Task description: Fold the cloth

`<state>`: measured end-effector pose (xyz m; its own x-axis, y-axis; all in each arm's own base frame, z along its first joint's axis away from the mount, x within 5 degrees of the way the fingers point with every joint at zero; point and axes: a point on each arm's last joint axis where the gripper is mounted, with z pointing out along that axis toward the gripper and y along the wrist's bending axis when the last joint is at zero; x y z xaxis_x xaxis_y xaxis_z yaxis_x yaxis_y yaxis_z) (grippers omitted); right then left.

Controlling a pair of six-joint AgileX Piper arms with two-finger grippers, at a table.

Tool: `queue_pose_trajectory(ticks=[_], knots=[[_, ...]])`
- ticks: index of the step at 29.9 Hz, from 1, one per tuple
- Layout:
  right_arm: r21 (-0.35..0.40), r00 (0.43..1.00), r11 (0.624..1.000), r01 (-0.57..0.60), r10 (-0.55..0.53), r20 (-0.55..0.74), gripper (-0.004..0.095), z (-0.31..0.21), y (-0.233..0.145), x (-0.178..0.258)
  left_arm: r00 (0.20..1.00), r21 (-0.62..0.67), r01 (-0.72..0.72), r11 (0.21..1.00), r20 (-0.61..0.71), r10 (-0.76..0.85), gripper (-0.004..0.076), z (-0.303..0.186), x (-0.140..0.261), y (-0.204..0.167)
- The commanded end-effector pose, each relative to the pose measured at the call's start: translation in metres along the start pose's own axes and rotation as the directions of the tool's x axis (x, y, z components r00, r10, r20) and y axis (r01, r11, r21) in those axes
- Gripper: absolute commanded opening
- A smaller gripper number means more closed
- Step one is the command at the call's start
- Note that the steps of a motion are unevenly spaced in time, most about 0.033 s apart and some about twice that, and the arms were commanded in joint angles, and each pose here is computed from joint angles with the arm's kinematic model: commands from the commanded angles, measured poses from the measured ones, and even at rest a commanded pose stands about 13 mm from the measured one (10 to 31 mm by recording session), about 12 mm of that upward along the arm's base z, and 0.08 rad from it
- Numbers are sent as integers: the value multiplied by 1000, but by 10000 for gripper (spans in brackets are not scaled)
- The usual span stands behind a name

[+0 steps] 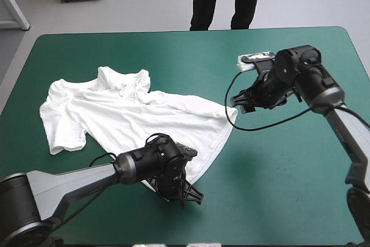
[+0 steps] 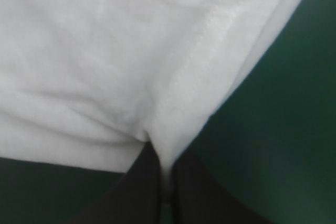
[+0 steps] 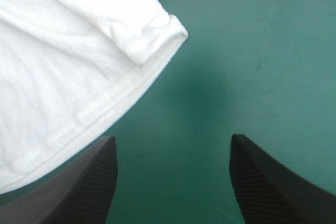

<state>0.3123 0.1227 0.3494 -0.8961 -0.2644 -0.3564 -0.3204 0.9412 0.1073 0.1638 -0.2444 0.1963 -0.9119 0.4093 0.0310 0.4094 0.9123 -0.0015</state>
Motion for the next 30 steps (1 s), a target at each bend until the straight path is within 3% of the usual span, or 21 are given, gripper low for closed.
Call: queue_pose_trajectory(ticks=[1,12,28,30], knots=[[-11,998,999,33,-33,62,596,-7,11,-19,1000,53,4,999,27,-5,-10,17,-7,-7],[-25,999,1000,16,-17,-27,594,63,11,-48,1000,50,-3,999,22,2,-10,17,-6,-7],[-9,987,1000,-17,16,-157,576,143,5,-51,1000,52,-13,999,21,12,-10,17,-6,-7],[-5,984,1000,-27,26,-177,536,151,4,-50,1000,52,-13,999,21,12,-10,17,-6,-7]])
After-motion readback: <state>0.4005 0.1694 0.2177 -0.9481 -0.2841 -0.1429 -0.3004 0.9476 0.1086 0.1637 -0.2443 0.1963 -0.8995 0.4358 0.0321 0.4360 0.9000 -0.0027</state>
